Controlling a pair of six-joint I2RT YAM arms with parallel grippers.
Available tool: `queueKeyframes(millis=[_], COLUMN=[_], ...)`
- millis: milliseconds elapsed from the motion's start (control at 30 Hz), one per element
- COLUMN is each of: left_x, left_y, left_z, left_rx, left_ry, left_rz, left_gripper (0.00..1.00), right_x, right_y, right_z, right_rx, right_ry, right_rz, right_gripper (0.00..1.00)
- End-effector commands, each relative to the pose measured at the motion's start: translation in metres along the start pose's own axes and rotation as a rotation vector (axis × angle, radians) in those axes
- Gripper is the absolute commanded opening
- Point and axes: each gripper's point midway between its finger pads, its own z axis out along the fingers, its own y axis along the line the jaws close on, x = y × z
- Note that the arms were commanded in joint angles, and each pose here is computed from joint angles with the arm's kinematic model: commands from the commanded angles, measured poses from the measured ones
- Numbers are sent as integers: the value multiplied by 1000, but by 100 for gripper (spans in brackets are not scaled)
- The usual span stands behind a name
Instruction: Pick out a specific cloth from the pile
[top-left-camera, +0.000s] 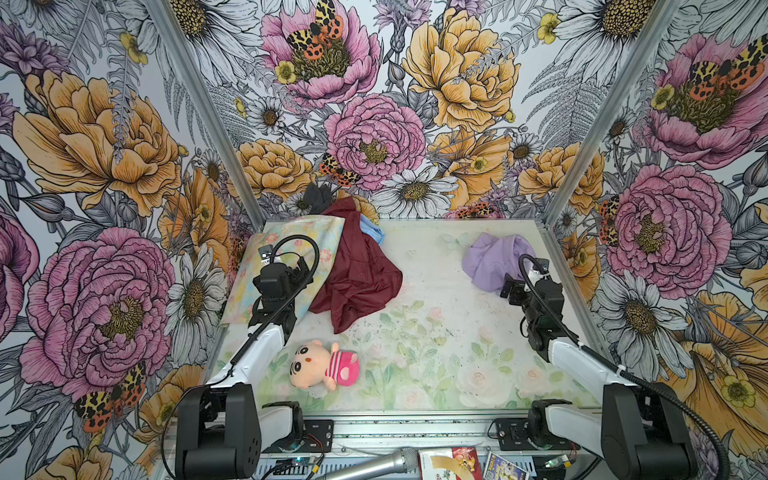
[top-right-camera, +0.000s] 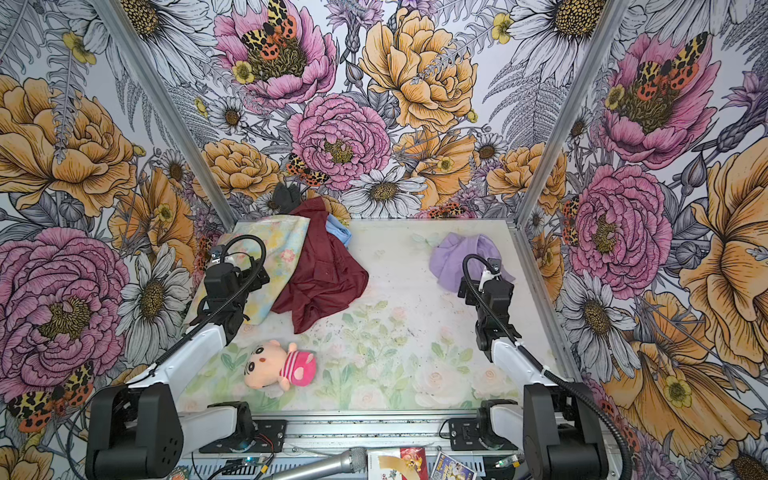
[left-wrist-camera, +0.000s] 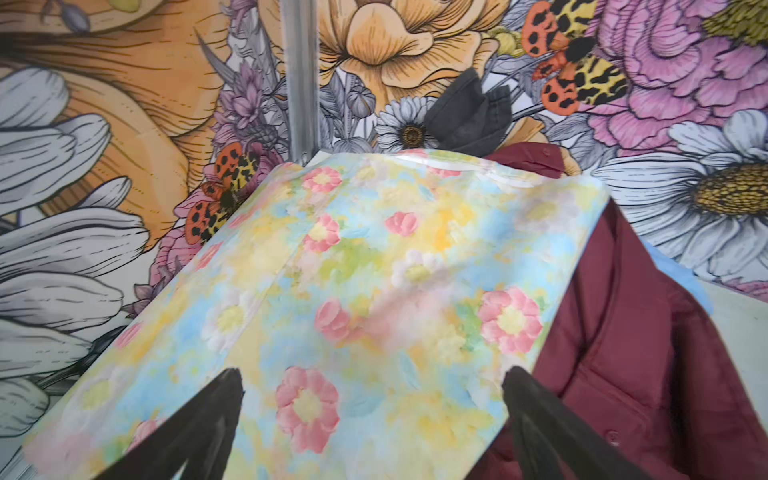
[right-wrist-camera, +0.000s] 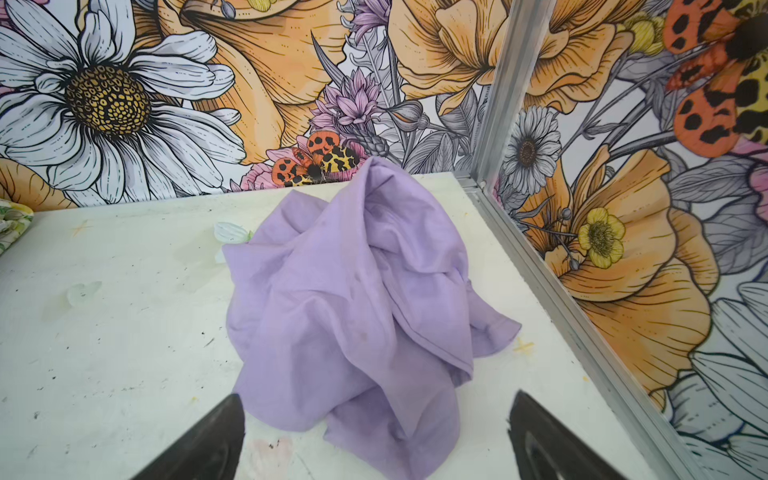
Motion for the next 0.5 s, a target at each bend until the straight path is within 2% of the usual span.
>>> queueKeyframes(millis=[0,200,467], left_x=[1,27,33], left_y=[7,12,-9], left_z=[3,16,22], left_rx=[-10,-22,110], left_ry=[-55,-59,-117], left_rz=[18,26,53], left_gripper=[99,99,99], right_x=[-15,2,13], right_y=[0,-6,-10], right_z=[2,7,15], right_rx=[-13,-8,2], right_ry=[-104,-138,-174], right_rz=[6,17,19], right_gripper=[100,99,100])
